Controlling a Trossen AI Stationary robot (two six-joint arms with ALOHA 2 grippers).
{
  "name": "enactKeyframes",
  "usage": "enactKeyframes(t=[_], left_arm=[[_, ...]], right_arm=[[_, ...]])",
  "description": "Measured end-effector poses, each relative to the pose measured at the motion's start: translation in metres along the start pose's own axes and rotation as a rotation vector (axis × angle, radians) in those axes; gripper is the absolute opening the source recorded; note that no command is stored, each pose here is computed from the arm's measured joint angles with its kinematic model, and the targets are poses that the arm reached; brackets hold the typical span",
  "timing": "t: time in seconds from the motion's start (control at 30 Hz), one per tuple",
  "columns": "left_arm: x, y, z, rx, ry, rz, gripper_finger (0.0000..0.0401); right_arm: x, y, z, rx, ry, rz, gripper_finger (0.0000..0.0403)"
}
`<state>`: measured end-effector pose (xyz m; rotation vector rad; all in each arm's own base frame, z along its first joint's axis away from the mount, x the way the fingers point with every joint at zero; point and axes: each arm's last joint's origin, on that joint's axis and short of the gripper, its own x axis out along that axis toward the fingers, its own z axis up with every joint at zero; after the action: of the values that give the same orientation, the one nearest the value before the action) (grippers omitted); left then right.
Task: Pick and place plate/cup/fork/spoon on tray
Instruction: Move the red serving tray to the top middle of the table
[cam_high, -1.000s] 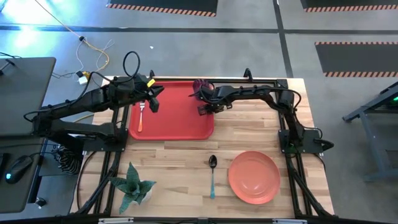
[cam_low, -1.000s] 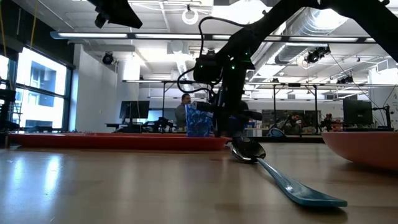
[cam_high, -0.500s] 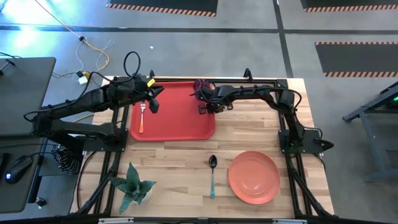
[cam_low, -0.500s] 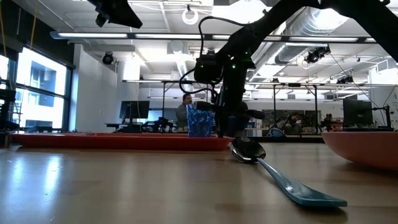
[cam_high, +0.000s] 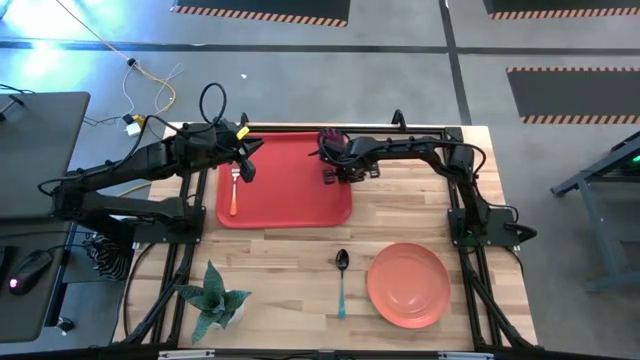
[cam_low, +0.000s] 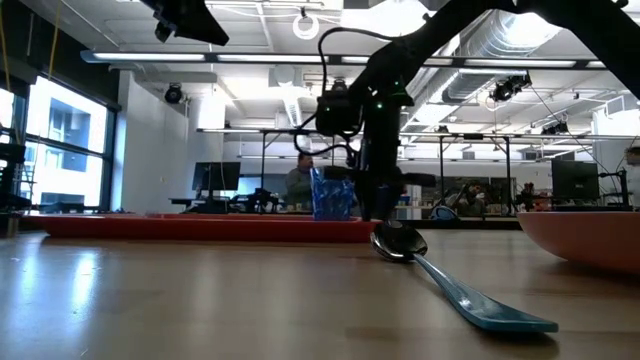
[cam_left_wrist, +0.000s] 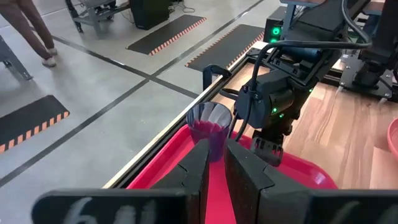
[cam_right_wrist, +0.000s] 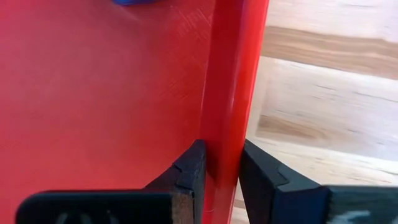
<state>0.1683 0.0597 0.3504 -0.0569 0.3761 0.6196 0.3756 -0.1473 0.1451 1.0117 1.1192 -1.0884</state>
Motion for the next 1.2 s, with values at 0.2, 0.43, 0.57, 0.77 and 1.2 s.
enactKeyframes(t=[0.2,0.43,0.57,0.77,1.2], left_arm=[[0.0,0.0,0.0,0.0,0.0,0.0,0.004],[0.0,0.0,0.0,0.001,0.0,0.0,0.004],[0.0,0.0,0.0,0.001,0.0,0.0,0.004],[0.0,0.0,0.0,0.001,0.0,0.0,0.004],[0.0,0.0,0.0,0.001,0.0,0.0,0.004]], right_arm=[[0.0,-0.004,-0.002,0.013,0.006,-0.042,0.0066],[-0.002,-0.007,-0.002,0.006,0.007,-0.068,0.0066],[-0.002,-0.009,-0.001,-0.007,0.014,-0.078,0.0066],[-0.002,-0.014,-0.002,-0.011,0.027,-0.126,0.0066],[-0.003,-0.02,-0.004,0.023,0.038,-0.191,0.0066]])
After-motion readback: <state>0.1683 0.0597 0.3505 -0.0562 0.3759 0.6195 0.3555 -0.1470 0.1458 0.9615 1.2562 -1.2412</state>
